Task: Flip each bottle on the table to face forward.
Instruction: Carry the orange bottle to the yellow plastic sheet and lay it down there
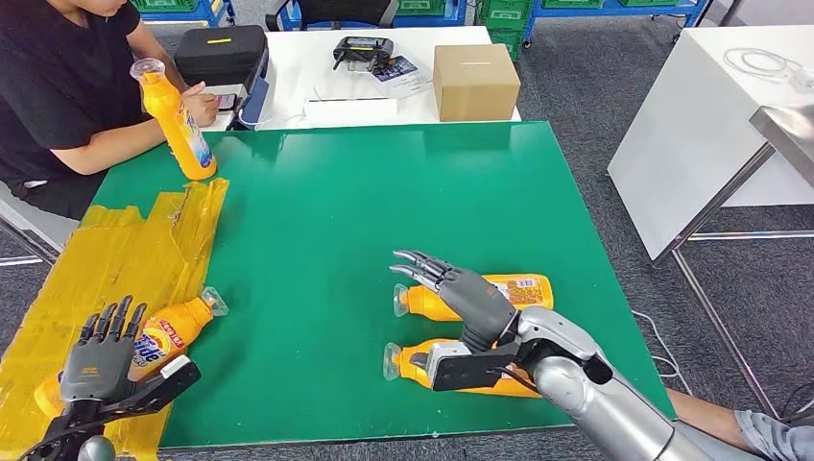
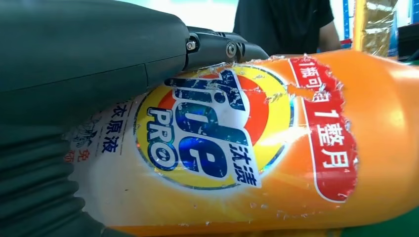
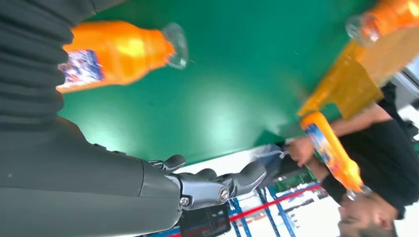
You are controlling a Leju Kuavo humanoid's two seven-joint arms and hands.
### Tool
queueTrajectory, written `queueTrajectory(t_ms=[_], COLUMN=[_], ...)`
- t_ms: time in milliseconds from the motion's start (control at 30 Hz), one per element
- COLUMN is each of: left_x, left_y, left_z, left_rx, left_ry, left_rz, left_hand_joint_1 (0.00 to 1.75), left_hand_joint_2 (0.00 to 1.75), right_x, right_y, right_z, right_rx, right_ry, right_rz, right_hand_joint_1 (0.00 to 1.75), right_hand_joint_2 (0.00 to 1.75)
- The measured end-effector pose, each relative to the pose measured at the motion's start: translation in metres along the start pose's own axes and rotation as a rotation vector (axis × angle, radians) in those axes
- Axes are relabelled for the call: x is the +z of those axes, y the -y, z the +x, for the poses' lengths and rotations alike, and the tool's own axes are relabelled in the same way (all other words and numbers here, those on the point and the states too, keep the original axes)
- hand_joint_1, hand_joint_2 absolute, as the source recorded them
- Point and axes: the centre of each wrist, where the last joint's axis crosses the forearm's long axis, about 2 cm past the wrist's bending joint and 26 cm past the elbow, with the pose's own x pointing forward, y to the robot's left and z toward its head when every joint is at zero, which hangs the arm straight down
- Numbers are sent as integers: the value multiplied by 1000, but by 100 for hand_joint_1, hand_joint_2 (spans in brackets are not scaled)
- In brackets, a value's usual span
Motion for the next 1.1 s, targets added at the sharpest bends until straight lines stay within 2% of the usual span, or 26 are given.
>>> queueTrajectory(t_ms=[267, 567, 700, 900, 1100], left_x=[4, 6, 12, 24, 25], left_y=[-2, -3, -8, -19, -29], left_z=[-7, -9, -11, -17, -17], left_rx=[23, 34, 140, 446, 524], left_ry=[1, 3, -5, -50, -56], left_rz=[19, 44, 165, 394, 486], left_hand_joint_1=[0, 0, 0, 0, 0], left_hand_joint_2=[0, 0, 0, 0, 0], right_x=[35, 49, 64, 91, 103], right_y=[-10, -13, -21, -36, -41], right_z=[-14, -18, -17, -16, -16], right_rx=[-3, -8, -23, -21, -20], right_ry=[-75, -103, -128, -191, -222], right_rz=[40, 46, 50, 76, 89], right_hand_joint_1=[0, 0, 0, 0, 0], right_hand_joint_2=[175, 175, 175, 175, 175])
